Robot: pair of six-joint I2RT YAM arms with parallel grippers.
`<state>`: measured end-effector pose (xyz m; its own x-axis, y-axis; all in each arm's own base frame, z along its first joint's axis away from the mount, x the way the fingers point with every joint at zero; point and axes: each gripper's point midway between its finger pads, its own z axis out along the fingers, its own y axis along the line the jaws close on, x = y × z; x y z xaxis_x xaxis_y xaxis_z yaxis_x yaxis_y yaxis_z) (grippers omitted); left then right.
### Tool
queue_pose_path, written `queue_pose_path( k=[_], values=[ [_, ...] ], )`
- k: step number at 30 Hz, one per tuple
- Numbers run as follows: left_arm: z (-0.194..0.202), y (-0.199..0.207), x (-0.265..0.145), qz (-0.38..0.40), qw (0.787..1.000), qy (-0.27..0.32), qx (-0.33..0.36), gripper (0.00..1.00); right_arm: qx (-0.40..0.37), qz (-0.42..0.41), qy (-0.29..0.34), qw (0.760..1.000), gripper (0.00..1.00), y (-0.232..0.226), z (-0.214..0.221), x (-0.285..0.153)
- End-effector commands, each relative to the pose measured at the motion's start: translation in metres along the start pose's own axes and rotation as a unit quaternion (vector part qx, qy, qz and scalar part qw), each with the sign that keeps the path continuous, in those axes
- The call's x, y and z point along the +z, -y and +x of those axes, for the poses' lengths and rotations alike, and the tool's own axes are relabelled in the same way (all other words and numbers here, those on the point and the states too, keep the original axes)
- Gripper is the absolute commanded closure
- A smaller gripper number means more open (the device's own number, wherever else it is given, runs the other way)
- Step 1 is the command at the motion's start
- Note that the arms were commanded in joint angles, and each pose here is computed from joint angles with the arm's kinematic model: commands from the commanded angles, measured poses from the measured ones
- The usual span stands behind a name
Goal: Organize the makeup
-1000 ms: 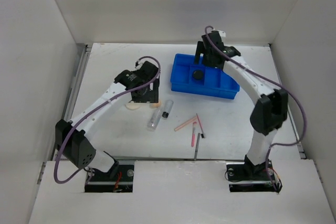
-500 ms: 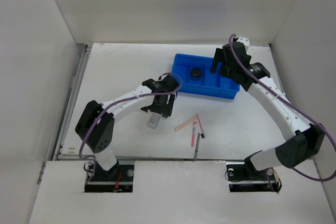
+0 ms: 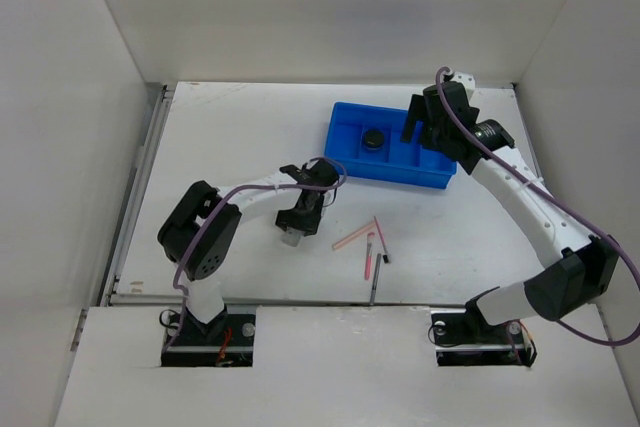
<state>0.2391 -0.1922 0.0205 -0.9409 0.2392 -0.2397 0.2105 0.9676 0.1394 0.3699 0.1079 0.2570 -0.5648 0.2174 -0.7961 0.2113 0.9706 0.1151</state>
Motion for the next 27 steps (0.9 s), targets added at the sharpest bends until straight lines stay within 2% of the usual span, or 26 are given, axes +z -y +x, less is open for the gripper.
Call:
queue_pose_path(
  k=[1,3,4,9,11,12,16,17,19,20,21,23,25,26,27],
  values=[
    [-0.005,-0.007,0.005,-0.017,1.0,0.016,-0.014,0.53,0.008,0.005,0.016,1.0,0.02,0.003,-0.008,-0.006],
    [-0.007,-0.012,0.002,-0.029,0.999,0.024,-0.019,0.63,0.008,0.005,0.016,1.0,0.02,0.003,-0.008,-0.006],
    [-0.008,-0.013,-0.003,-0.027,0.999,0.027,-0.02,0.73,0.008,0.005,0.016,1.0,0.02,0.003,-0.008,-0.006],
    [-0.006,-0.023,-0.045,-0.016,0.998,0.055,-0.022,0.92,0.008,0.005,0.016,1.0,0.02,0.003,-0.008,-0.006],
    [-0.011,-0.024,-0.068,-0.006,0.997,0.071,-0.015,0.92,0.006,0.007,0.012,1.0,0.02,0.004,-0.004,-0.005],
    [-0.01,-0.027,-0.085,0.005,0.997,0.077,-0.011,0.96,0.011,0.007,0.012,1.0,0.02,0.004,-0.004,-0.005],
    [-0.039,-0.017,-0.13,0.048,0.991,0.123,-0.012,1.0,0.02,0.003,0.02,1.0,0.02,0.005,-0.009,-0.011],
    [-0.06,-0.012,-0.149,0.062,0.986,0.154,-0.009,1.0,0.02,-0.001,0.018,1.0,0.02,0.003,-0.008,-0.011],
    [-0.079,0.0,-0.152,0.066,0.986,0.154,0.003,1.0,0.03,-0.011,0.025,0.999,0.02,0.003,-0.011,-0.018],
    [-0.103,0.008,-0.17,0.08,0.98,0.182,0.0,1.0,0.03,-0.011,0.025,0.999,0.02,0.003,-0.011,-0.018],
    [-0.11,0.016,-0.157,0.072,0.984,0.16,0.018,1.0,0.033,-0.014,0.031,0.999,0.02,0.004,-0.014,-0.022],
    [-0.148,0.025,-0.175,0.082,0.977,0.197,0.008,1.0,0.034,-0.009,0.028,0.999,0.02,0.01,-0.013,-0.026],
    [-0.168,0.031,-0.171,0.085,0.976,0.198,0.011,1.0,0.041,-0.007,0.035,0.999,0.01,0.015,-0.016,-0.034],
    [-0.18,0.031,-0.151,0.081,0.98,0.182,0.004,1.0,0.048,-0.004,0.046,0.998,0.01,0.021,-0.022,-0.04],
    [-0.198,0.039,-0.164,0.111,0.974,0.199,-0.004,1.0,0.048,0.001,0.047,0.998,0.01,0.025,-0.022,-0.044]
  ],
)
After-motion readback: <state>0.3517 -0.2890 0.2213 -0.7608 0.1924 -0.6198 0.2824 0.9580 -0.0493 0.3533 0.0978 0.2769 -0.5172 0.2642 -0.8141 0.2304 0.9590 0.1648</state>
